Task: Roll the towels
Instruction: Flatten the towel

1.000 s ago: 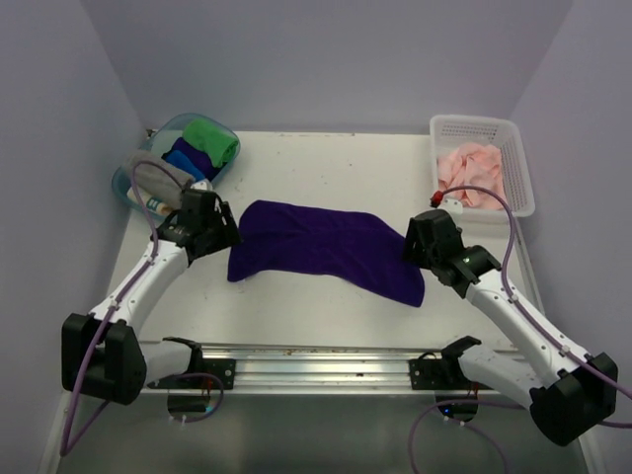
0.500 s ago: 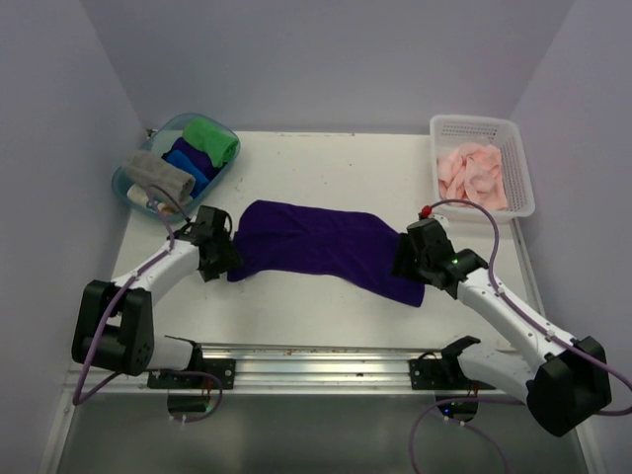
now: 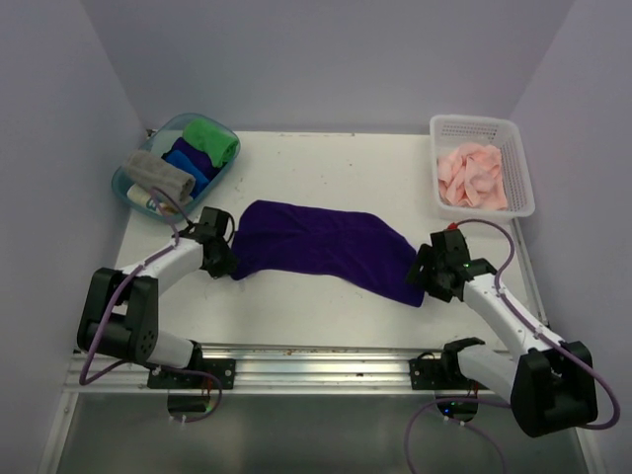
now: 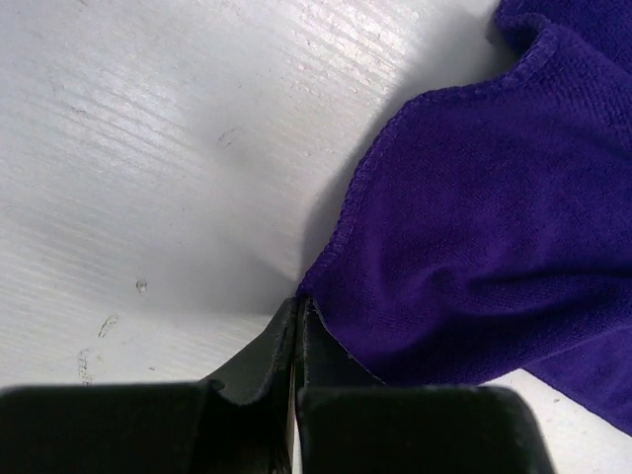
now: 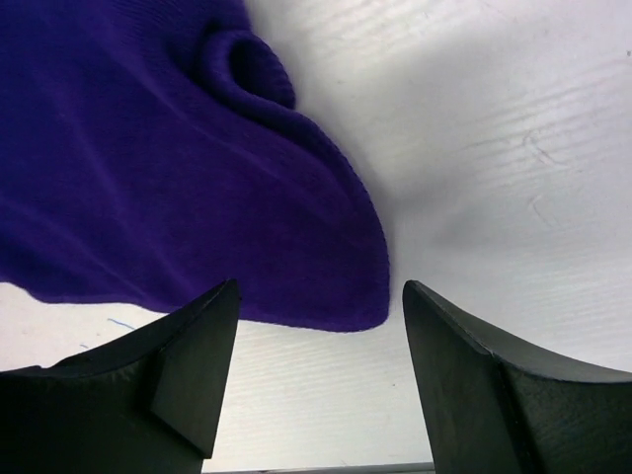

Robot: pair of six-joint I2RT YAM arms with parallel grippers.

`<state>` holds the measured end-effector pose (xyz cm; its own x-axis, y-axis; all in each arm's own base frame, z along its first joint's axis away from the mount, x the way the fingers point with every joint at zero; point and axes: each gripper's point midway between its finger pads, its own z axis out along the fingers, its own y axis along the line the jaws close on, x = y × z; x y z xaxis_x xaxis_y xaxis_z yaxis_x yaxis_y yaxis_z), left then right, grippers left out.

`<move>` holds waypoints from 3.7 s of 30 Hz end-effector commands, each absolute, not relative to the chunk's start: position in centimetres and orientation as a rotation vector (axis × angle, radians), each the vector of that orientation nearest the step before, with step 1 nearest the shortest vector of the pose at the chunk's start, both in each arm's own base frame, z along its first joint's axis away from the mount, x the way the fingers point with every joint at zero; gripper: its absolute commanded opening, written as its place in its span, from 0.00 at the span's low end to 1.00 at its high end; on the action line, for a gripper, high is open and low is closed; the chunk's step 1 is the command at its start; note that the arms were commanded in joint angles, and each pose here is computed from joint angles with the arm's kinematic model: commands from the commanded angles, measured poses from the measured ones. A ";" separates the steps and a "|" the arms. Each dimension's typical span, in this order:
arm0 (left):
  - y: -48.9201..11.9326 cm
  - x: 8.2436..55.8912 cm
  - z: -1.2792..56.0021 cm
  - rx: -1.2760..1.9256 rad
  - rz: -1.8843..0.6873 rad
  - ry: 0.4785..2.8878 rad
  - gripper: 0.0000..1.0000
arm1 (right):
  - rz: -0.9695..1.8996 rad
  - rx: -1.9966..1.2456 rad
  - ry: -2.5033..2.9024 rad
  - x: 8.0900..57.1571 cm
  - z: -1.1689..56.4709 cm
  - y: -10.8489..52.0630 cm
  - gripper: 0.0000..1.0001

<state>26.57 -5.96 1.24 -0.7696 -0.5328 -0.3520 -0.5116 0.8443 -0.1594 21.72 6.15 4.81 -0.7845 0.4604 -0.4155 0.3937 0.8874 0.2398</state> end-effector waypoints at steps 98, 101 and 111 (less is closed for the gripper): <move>-5.0 33.4 27.4 -0.454 -0.464 2.055 0.00 | 0.201 0.613 2.151 30.2 21.4 1.6 0.00; -4.8 32.7 30.8 -0.417 -0.465 1.978 0.00 | 0.213 0.584 2.070 29.1 25.3 1.4 0.00; -3.9 28.3 36.8 -0.381 -0.427 1.841 0.00 | 0.240 0.524 1.863 23.3 34.9 0.7 0.00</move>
